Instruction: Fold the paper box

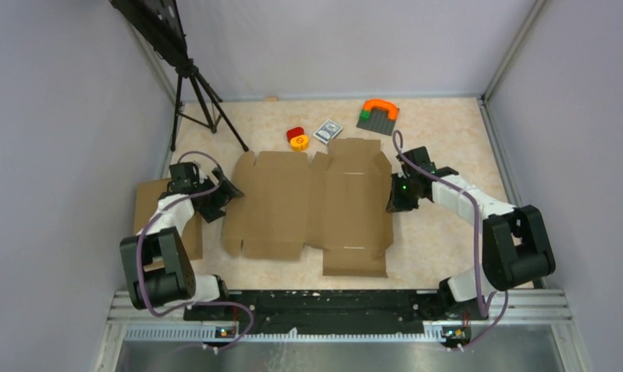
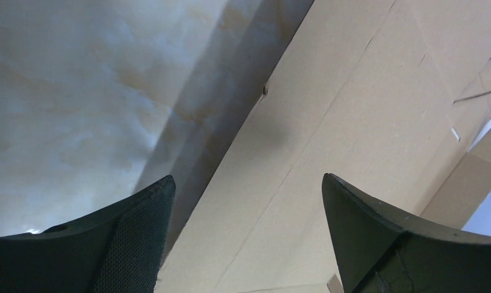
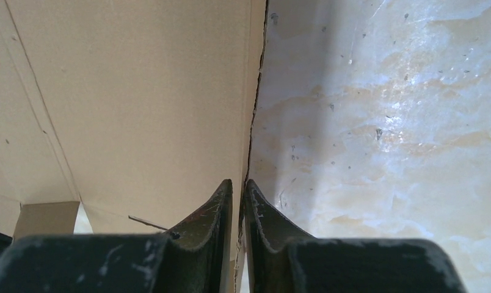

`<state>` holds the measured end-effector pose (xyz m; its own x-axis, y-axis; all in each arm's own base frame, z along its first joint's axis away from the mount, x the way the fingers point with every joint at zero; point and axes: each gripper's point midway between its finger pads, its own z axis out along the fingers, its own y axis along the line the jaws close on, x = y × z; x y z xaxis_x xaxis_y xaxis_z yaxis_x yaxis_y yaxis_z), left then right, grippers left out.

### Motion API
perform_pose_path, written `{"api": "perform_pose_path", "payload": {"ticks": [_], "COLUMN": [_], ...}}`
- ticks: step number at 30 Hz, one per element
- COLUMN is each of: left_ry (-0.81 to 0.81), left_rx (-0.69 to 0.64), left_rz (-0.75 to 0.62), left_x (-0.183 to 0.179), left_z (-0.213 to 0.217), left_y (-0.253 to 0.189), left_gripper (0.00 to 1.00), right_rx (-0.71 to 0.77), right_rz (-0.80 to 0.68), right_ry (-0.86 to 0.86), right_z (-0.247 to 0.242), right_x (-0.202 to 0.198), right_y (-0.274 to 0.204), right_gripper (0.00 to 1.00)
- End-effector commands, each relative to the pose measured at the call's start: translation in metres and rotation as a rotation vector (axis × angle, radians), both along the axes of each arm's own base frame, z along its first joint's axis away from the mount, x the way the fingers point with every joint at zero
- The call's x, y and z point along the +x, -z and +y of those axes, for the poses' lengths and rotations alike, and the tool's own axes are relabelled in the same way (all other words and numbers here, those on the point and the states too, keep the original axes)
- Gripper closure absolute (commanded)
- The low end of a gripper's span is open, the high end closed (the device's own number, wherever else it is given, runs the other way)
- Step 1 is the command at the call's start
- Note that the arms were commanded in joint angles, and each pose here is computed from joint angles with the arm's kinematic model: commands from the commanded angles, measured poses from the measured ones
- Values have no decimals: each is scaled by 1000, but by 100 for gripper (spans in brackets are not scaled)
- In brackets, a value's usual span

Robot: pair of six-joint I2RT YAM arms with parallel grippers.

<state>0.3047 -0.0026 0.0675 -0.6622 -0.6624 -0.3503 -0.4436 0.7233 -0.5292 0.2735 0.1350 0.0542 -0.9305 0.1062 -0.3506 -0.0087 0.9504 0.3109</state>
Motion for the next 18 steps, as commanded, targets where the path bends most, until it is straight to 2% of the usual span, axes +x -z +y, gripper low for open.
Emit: {"api": "perform_pose_path", "payload": {"ticks": [1, 3, 5, 9, 11, 16, 18], "left_ry": [99, 124, 151, 221, 239, 301, 335], "left_rx": [-108, -156, -203, -311, -341, -383, -393], "left_rz": [-33, -45, -54, -125, -159, -180, -185], "left_x": [9, 8, 8, 8, 7, -4, -9], "left_z": [-19, -28, -35, -54, -60, -73, -80], "left_y": [2, 3, 2, -15, -24, -37, -41], "left_gripper": [12, 15, 23, 52, 62, 75, 78], "right_rx": [40, 44, 47, 53, 54, 44, 36], "right_rz": [-23, -21, -18, -11, -8, -4, -5], "right_ry": [-24, -28, -29, -40, -43, -43, -39], "right_z": [8, 9, 9, 11, 11, 10, 9], "right_x": [11, 10, 9, 8, 7, 9, 10], "right_y": [-8, -7, -6, -5, -5, -3, -4], "right_gripper": [87, 87, 86, 82, 81, 79, 76]}}
